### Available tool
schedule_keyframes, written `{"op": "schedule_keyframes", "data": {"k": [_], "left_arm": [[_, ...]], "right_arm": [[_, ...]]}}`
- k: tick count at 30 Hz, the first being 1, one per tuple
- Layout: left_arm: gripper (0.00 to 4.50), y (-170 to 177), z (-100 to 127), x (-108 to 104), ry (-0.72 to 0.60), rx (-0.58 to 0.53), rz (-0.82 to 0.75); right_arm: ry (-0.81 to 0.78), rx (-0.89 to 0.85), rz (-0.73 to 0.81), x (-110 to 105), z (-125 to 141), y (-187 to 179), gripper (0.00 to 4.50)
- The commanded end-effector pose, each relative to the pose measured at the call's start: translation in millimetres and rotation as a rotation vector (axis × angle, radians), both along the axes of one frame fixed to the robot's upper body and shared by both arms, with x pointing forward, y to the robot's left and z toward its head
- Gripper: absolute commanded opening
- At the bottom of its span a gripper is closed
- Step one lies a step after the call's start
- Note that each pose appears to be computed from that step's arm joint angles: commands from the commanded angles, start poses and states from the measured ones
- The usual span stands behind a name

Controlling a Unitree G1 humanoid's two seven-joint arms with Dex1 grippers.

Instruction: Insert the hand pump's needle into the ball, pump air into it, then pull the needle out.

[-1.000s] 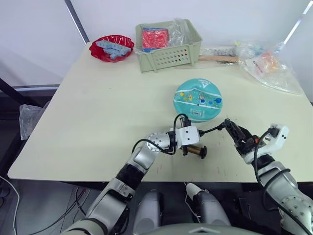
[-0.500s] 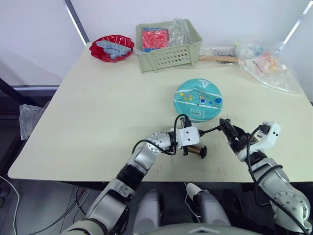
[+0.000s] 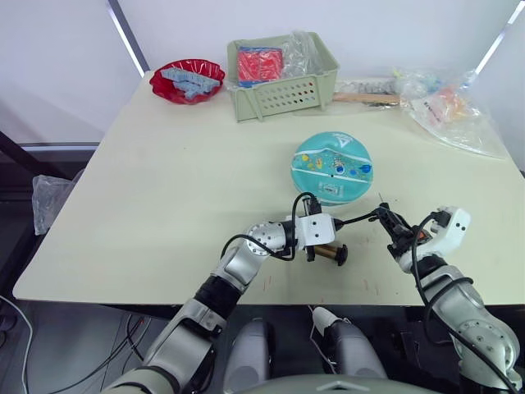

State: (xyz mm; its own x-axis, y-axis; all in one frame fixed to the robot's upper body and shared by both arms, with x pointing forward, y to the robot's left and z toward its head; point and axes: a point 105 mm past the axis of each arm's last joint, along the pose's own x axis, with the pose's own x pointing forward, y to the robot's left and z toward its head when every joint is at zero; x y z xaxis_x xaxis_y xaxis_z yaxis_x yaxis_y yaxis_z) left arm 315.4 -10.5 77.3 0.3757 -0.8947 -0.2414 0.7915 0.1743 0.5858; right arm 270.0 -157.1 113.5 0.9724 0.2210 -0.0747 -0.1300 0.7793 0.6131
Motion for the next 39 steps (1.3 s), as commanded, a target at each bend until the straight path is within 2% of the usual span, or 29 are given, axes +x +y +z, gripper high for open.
{"op": "schedule_keyframes", "data": {"k": [1,6,10,11,13,16,17,27,34,39], "left_arm": [[0.00,-4.3,7.6,-3.5,-0.020,-0.025,-0.029],[0.00,-3.0,7.4,-4.6,0.036,-0.046,-0.036],[1.30,-2.1,11.0,-8.9,0.095,-0.077,-0.060],[2.04,-1.2,11.8,-9.9,0.110,-0.082,-0.068],[2.50,0.1,12.7,-11.4,0.131,-0.087,-0.079],[3.78,4.3,16.2,-11.7,0.151,-0.094,-0.094],[4.36,7.9,21.0,-10.1,0.154,-0.104,-0.098],[4.45,27.3,68.2,-1.1,0.162,-0.209,-0.131],[4.45,43.4,104.1,27.0,0.134,-0.246,-0.076],[4.45,53.5,128.2,46.9,0.120,-0.275,-0.026]], "right_arm": [[-0.050,-0.003,-0.008,-0.4,10.6,-2.3,0.40],[-0.052,-0.013,0.003,-1.2,9.8,-2.1,0.40],[-0.070,-0.024,0.029,-2.7,11.1,-0.4,0.40],[-0.075,-0.021,0.040,-3.9,11.6,0.0,0.40],[-0.085,-0.016,0.056,-5.8,12.8,0.5,0.40],[-0.109,-0.051,0.104,-10.3,14.7,-0.3,0.40],[-0.127,-0.082,0.143,-14.1,16.4,-1.5,0.40],[-0.262,-0.257,0.408,-39.8,27.5,-11.9,0.40],[-0.376,-0.437,0.568,-50.9,37.2,-23.8,0.40],[-0.422,-0.528,0.609,-54.1,40.1,-34.4,0.40]]}}
